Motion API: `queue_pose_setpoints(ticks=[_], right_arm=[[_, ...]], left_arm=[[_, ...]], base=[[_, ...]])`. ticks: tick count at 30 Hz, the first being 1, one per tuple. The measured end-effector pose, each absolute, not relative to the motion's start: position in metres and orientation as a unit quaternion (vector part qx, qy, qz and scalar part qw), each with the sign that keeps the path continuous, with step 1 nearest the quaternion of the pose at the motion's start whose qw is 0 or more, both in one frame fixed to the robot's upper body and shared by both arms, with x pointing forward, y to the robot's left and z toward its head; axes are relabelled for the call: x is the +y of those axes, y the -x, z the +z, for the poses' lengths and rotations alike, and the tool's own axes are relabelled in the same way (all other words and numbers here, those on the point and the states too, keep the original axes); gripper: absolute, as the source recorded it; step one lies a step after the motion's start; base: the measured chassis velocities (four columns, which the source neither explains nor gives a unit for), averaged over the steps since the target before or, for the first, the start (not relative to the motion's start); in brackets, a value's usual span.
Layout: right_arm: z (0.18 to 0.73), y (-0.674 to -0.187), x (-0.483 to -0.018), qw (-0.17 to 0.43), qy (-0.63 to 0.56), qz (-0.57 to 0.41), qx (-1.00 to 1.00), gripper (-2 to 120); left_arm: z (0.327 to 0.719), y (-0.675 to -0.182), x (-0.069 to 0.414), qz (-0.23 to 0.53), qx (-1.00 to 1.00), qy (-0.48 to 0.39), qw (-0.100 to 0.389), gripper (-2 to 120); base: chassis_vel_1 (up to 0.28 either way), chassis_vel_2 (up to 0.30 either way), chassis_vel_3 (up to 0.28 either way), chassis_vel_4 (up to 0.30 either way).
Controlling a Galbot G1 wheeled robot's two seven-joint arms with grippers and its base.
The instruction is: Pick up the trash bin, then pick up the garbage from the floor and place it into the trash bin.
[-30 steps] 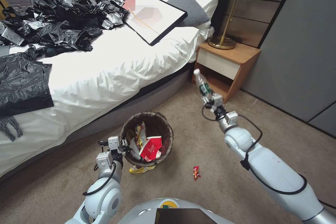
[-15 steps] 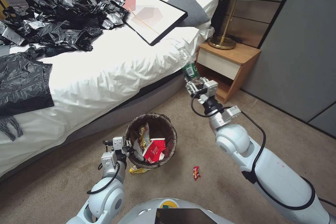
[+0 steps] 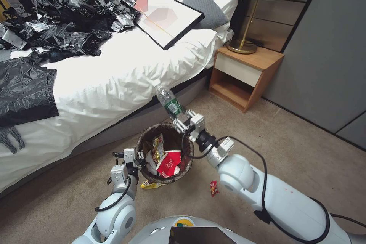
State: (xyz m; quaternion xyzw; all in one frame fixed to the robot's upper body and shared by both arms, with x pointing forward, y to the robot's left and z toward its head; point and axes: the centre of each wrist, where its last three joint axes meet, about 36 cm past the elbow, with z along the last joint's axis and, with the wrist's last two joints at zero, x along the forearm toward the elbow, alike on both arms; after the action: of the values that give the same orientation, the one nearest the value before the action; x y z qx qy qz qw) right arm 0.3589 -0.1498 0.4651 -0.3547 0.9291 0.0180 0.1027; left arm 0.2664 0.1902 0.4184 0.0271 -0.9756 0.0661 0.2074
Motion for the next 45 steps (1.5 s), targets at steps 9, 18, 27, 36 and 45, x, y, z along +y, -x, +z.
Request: queue_pose_setpoints(ticks=[9, 18, 27, 36, 45], right_arm=[[0.408, -0.346, -0.136, 0.041, 0.385, -0.008, 0.922, 36], [0.382, -0.348, -0.134, 0.017, 0.391, -0.031, 0.920, 36], [0.371, -0.349, -0.134, 0.008, 0.389, -0.046, 0.920, 37], [0.371, -0.348, -0.134, 0.007, 0.380, -0.048, 0.924, 72], [0.373, -0.346, -0.133, 0.008, 0.379, -0.045, 0.924, 100]], left_arm=[[0.424, -0.265, 0.189, 0.072, -0.977, -0.026, 0.201, 4], [0.428, -0.265, 0.190, 0.074, -0.977, -0.028, 0.197, 4], [0.429, -0.265, 0.190, 0.075, -0.977, -0.029, 0.197, 4], [0.429, -0.265, 0.190, 0.076, -0.977, -0.029, 0.196, 4], [0.429, -0.265, 0.190, 0.075, -0.977, -0.029, 0.197, 4]], base=[[0.000, 0.000, 0.000, 0.000], [0.000, 0.000, 0.000, 0.000], [0.000, 0.000, 0.000, 0.000], [0.000, 0.000, 0.000, 0.000], [0.000, 0.000, 0.000, 0.000]])
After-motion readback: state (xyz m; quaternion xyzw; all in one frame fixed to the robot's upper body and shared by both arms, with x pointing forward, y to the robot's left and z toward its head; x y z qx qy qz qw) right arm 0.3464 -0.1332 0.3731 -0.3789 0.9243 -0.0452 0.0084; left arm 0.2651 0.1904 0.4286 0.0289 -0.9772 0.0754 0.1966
